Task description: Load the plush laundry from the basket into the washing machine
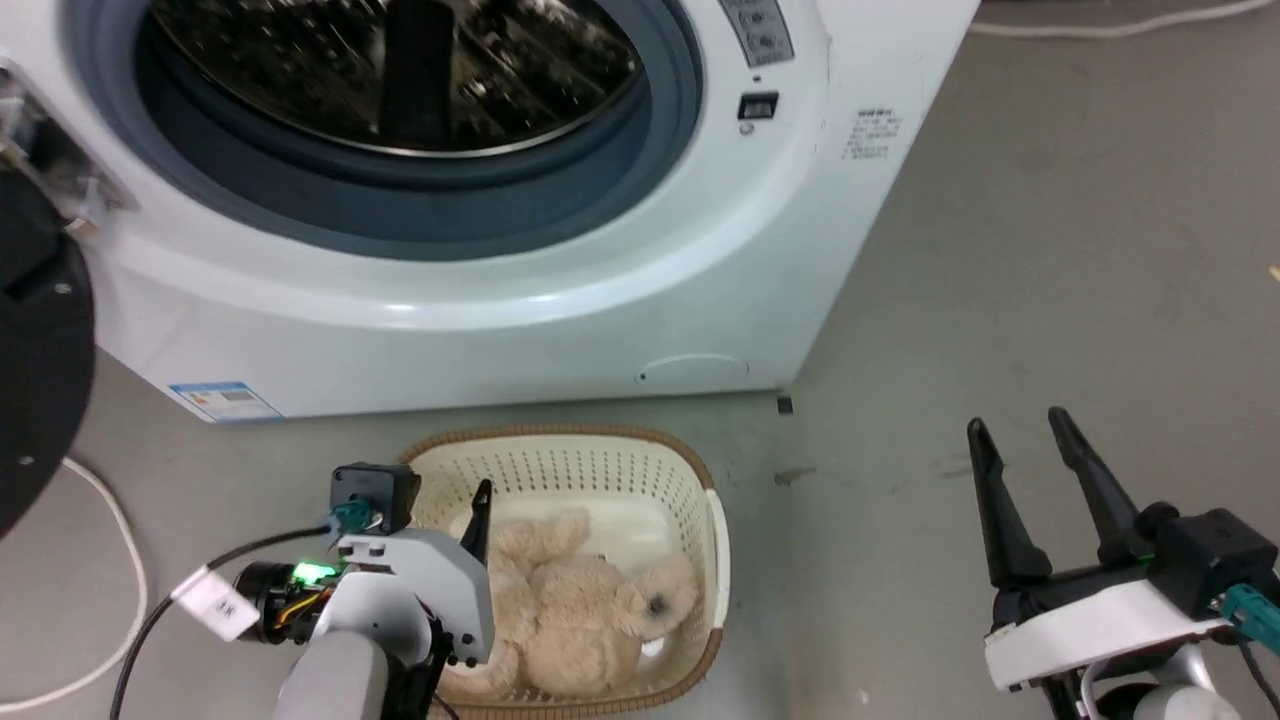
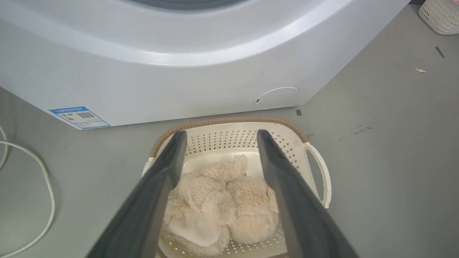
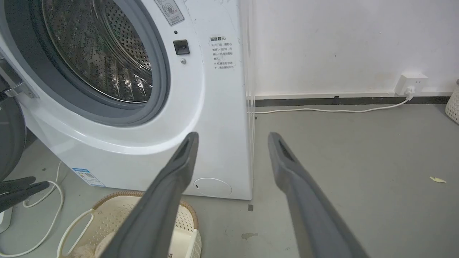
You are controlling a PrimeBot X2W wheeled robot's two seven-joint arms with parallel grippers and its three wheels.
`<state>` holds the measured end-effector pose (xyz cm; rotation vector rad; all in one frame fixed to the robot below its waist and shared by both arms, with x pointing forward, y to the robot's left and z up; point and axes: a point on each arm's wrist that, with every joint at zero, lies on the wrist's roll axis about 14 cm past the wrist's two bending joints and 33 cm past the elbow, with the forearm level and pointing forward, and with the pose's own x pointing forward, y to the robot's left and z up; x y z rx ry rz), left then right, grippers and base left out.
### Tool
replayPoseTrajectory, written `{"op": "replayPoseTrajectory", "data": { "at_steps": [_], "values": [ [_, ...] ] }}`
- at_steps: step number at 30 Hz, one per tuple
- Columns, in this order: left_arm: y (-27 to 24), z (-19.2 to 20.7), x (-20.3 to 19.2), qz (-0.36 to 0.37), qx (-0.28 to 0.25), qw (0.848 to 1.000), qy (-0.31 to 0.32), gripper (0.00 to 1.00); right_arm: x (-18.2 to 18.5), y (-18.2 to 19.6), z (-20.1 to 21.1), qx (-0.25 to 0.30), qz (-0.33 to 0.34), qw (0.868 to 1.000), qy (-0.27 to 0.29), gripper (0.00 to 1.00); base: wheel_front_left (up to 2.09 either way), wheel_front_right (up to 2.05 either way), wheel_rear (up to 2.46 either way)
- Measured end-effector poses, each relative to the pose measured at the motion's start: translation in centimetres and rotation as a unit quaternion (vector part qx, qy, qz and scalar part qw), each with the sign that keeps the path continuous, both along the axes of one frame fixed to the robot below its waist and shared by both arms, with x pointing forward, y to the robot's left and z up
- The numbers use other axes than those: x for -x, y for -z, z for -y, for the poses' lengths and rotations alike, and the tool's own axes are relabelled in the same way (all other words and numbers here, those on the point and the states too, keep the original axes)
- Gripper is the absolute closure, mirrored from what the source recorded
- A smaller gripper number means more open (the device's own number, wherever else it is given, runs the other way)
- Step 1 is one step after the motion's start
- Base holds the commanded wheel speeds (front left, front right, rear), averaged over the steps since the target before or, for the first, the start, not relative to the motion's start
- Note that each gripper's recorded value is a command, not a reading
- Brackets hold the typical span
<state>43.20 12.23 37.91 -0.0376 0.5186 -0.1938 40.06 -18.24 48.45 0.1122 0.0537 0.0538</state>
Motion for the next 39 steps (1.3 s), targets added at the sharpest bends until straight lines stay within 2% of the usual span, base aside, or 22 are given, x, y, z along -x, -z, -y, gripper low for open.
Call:
{"op": "replayPoseTrajectory", "data": {
  "at_steps": [11, 22, 39],
  "values": [
    [6.8, 1.0, -0.1, -0.130, -0.036, 0.990, 0.045, 0.00, -1.2, 2.0, 1.1, -0.013, -0.016, 1.000, 0.019, 0.00, 0.00, 0.00, 0.00],
    [13.0, 1.6, 0.6, -0.227, -0.091, 0.964, 0.106, 0.00, -2.1, 4.9, 2.2, -0.027, -0.044, 0.998, 0.039, 0.00, 0.00, 0.00, 0.00],
    [21.4, 1.4, 3.2, -0.343, -0.200, 0.889, 0.227, 0.00, -2.9, 9.1, 3.7, -0.053, -0.079, 0.993, 0.070, 0.00, 0.00, 0.00, 0.00]
  ]
}}
